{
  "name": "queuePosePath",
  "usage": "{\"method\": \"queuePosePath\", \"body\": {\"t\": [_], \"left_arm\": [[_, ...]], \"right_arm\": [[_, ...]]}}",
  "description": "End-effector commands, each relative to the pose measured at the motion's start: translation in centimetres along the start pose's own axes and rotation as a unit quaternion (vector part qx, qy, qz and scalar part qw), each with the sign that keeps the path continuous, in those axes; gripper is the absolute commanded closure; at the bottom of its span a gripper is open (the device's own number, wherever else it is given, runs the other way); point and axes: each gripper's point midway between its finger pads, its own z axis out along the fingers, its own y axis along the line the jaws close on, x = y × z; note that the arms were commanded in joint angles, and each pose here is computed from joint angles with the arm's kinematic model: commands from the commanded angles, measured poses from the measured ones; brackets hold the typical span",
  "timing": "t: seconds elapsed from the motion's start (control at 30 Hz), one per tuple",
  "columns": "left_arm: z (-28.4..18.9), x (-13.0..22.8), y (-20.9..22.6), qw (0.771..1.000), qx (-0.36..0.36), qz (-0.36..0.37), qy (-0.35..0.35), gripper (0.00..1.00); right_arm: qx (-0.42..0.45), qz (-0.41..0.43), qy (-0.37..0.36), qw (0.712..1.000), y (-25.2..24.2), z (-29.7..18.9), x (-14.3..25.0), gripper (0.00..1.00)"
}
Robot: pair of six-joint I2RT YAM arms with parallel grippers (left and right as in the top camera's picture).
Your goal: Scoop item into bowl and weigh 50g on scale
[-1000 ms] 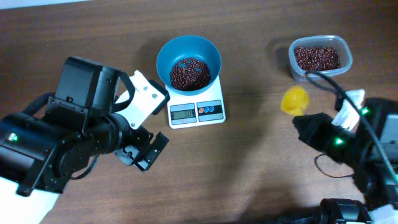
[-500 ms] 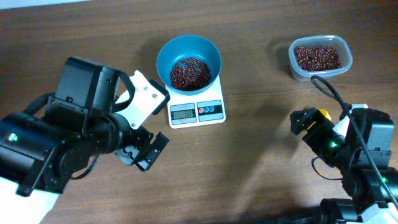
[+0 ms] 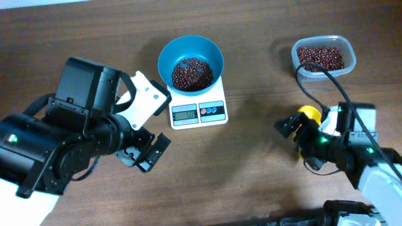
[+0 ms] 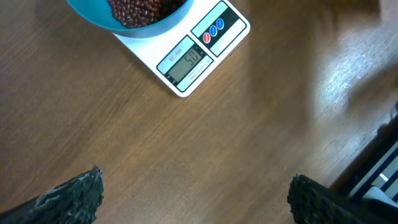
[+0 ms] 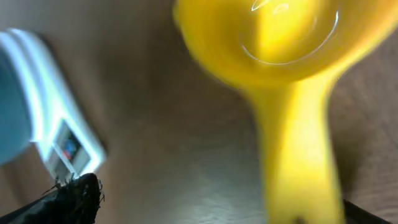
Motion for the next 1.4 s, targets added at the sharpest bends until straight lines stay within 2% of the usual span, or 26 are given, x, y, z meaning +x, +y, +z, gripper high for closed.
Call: {"method": "queuePosePath", "body": {"t": [0.0, 0.1, 0.2, 0.27, 0.4, 0.47, 0.53, 0.63, 0.7, 0.83, 1.03, 1.1, 1.37], "left_arm": [[-0.4, -0.4, 0.0, 1.000, 0.002, -0.003, -0.008, 0.01], [-0.4, -0.4, 0.0, 1.000, 0.002, -0.003, -0.008, 0.01], [-0.4, -0.4, 0.0, 1.000, 0.002, -0.003, -0.008, 0.01], [-0.4, -0.4, 0.0, 1.000, 0.002, -0.003, -0.008, 0.01], [-0.4, -0.4, 0.0, 1.000, 0.002, -0.003, -0.008, 0.01], [-0.4, -0.4, 0.0, 1.000, 0.002, -0.003, -0.008, 0.01], [-0.4, -0.3, 0.0, 1.000, 0.002, -0.003, -0.008, 0.01], [-0.4, -0.4, 0.0, 1.000, 0.002, -0.003, -0.008, 0.01], [-0.4, -0.4, 0.0, 1.000, 0.002, -0.003, -0.008, 0.01], [-0.4, -0.4, 0.0, 1.000, 0.002, -0.003, -0.008, 0.01], [-0.4, -0.4, 0.0, 1.000, 0.002, -0.003, -0.008, 0.01], [-0.4, -0.4, 0.0, 1.000, 0.002, -0.003, -0.008, 0.01], [-0.4, -0.4, 0.0, 1.000, 0.002, -0.003, -0.008, 0.01]], "right_arm": [[0.024, 0.012, 0.029, 0.999, -1.1, 0.9, 0.8, 0.01], [0.025, -0.013, 0.033, 0.999, 0.4, -0.3, 0.0, 0.01], [0.150, 0.002, 0.014, 0.989, -2.0, -3.3, -1.1, 0.01], [0.195, 0.004, 0.006, 0.981, -2.3, -5.2, -1.7, 0.01], [0.202, -0.022, 0.002, 0.979, -0.3, -7.7, -2.8, 0.01], [0.211, -0.092, 0.036, 0.972, 1.1, -10.4, -2.3, 0.01], [0.196, -0.135, 0.020, 0.971, 3.6, -13.5, -2.9, 0.01], [0.122, -0.174, -0.081, 0.974, 10.1, -21.0, -4.2, 0.01], [0.092, -0.191, -0.129, 0.969, 12.1, -23.9, -4.5, 0.01], [0.075, -0.204, -0.163, 0.962, 12.4, -26.6, -3.0, 0.01], [0.078, -0.201, -0.148, 0.965, 11.7, -26.7, -1.9, 0.01], [0.063, -0.206, -0.154, 0.964, 11.4, -27.5, -0.4, 0.01], [-0.009, -0.243, -0.263, 0.934, 8.4, -30.3, 5.0, 0.01]]}}
